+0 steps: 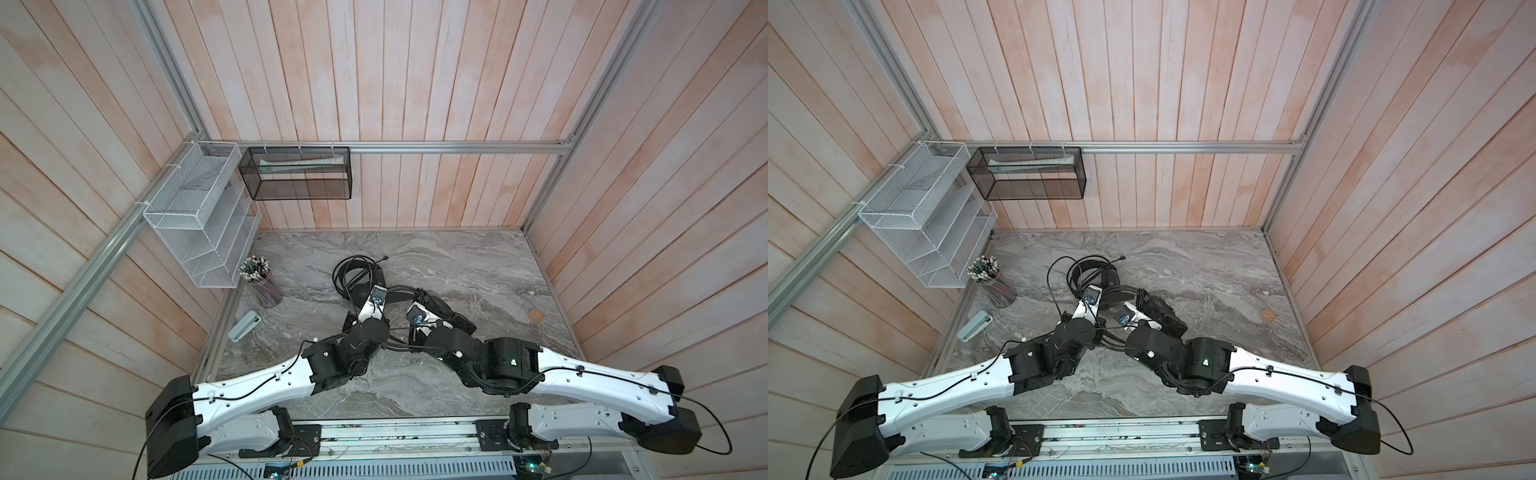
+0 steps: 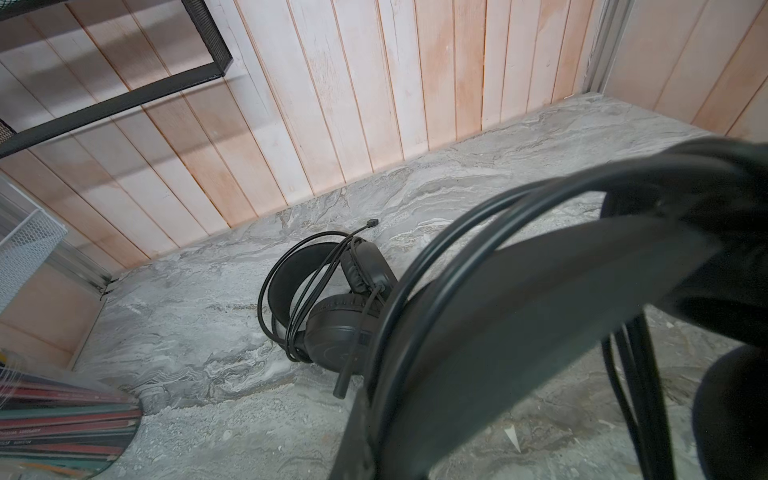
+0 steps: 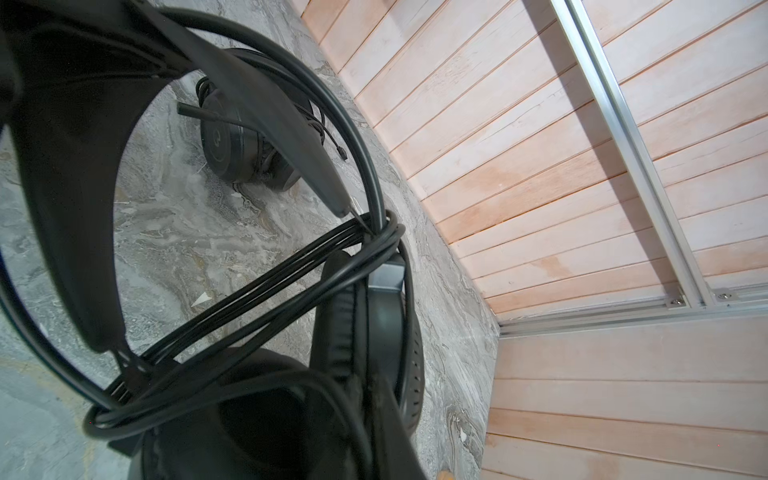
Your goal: Wrap the headphones
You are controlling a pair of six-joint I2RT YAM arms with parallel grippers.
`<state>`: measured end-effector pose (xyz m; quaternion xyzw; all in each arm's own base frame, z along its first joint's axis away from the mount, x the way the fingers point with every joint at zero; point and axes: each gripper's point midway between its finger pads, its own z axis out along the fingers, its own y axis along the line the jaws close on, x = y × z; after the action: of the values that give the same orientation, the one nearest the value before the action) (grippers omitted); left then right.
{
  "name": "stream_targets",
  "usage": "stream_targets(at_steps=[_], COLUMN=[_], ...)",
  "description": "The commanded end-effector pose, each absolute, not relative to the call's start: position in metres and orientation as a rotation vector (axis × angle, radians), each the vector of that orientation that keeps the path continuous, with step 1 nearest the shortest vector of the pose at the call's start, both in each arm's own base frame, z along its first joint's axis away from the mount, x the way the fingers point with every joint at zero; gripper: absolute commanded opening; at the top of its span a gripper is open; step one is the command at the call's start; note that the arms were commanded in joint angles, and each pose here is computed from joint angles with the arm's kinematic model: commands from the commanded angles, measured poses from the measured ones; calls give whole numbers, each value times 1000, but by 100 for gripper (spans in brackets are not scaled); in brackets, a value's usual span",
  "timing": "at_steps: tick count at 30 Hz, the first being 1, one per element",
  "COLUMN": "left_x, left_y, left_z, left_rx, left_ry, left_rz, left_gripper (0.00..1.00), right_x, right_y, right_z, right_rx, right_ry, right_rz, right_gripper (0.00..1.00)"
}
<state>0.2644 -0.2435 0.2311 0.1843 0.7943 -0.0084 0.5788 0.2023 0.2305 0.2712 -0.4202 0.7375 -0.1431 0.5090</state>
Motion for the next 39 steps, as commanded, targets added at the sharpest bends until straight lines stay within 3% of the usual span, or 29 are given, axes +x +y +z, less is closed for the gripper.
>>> stream_targets(at_steps=[1, 13, 17, 30, 39], left_x=[257, 255, 254, 240, 213], left_y=[-250, -254, -254, -262, -284], left_z=[231, 228, 231, 232, 234], left_rx=[465, 487, 482, 551, 707], left_ry=[1858, 1869, 1866, 1865, 1783], left_rz=[-91, -109, -119, -217, -266], left_gripper=[0, 0, 0, 0, 0], right_x=[215, 215, 214, 230, 243], right_y=[212, 209, 209, 192, 198], right_z=[304, 302, 300, 318, 318], right_rx=[-859, -873, -872, -766, -769], right_ry=[1746, 1747, 1749, 1744, 1764], right_rz=[-424, -435, -424, -439, -432], right_gripper=[9, 17, 8, 11, 4])
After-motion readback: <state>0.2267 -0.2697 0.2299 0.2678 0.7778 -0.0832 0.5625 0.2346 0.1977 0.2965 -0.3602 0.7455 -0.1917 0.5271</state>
